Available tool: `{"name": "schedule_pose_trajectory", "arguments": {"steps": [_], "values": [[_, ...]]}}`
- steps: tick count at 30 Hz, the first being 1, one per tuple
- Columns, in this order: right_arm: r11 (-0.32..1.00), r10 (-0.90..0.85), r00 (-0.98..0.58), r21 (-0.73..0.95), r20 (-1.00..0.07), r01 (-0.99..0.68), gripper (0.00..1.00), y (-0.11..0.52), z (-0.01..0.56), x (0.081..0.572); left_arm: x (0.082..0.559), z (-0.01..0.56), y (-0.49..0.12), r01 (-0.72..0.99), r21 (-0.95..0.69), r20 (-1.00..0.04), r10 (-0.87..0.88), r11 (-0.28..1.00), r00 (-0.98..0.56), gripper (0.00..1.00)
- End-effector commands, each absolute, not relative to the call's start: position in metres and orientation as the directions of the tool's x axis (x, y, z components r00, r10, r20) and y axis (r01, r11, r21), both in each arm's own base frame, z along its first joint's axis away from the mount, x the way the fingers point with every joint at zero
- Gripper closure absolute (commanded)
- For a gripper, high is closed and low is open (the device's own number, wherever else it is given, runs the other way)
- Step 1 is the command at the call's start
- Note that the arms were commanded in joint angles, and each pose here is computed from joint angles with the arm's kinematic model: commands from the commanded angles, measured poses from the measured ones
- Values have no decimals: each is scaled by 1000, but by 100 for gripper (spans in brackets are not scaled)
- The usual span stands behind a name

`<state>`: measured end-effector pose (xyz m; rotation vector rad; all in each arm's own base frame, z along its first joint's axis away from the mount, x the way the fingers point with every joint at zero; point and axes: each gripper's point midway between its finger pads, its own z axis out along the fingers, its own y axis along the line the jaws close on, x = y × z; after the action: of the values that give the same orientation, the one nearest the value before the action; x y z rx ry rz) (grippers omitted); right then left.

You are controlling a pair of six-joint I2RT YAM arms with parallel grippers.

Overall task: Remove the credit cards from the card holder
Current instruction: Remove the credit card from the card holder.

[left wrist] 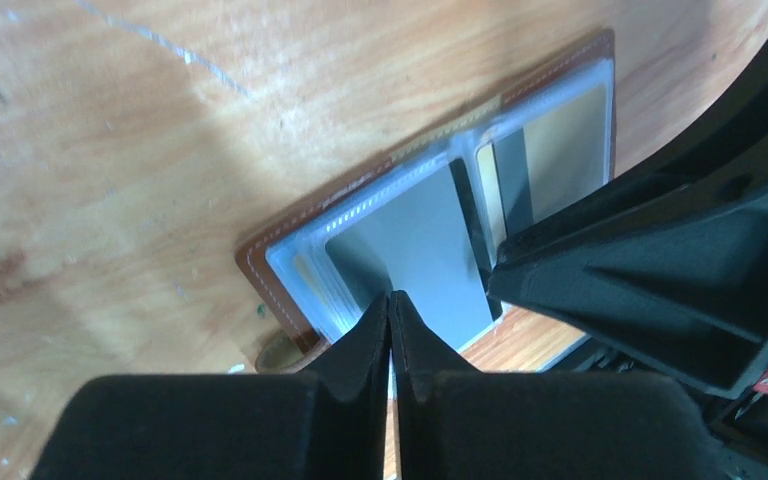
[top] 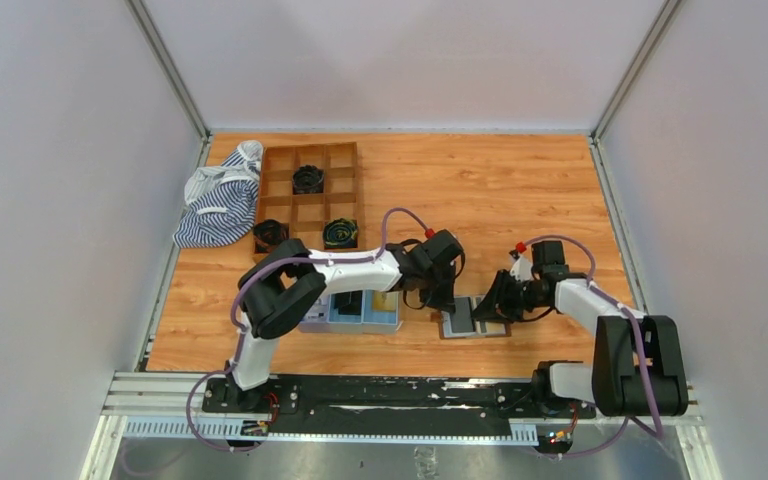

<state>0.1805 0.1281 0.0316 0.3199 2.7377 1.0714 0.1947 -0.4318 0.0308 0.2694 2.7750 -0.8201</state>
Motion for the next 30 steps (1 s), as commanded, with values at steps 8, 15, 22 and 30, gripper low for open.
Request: {"name": "schedule_pose_trajectory", "arguments": {"steps": [8, 15, 22, 30], "values": [[650, 333, -942, 734, -45, 195, 85, 142, 17, 173, 235, -24, -399, 358, -290, -285, 277, 888, -918, 100], [601, 398, -916, 767, -44, 224, 100, 150, 24, 174, 251, 0, -410, 426, -300, -335, 324, 854, -885, 95], [605, 447, -888, 768, -109, 211, 100, 145, 34, 179, 227, 36, -395, 419, -373, -351, 292, 828, -890, 78], [639, 432, -891, 744, -138, 195, 100, 141, 31, 182, 200, 57, -403, 426, -457, -381, 261, 781, -887, 63]]}}
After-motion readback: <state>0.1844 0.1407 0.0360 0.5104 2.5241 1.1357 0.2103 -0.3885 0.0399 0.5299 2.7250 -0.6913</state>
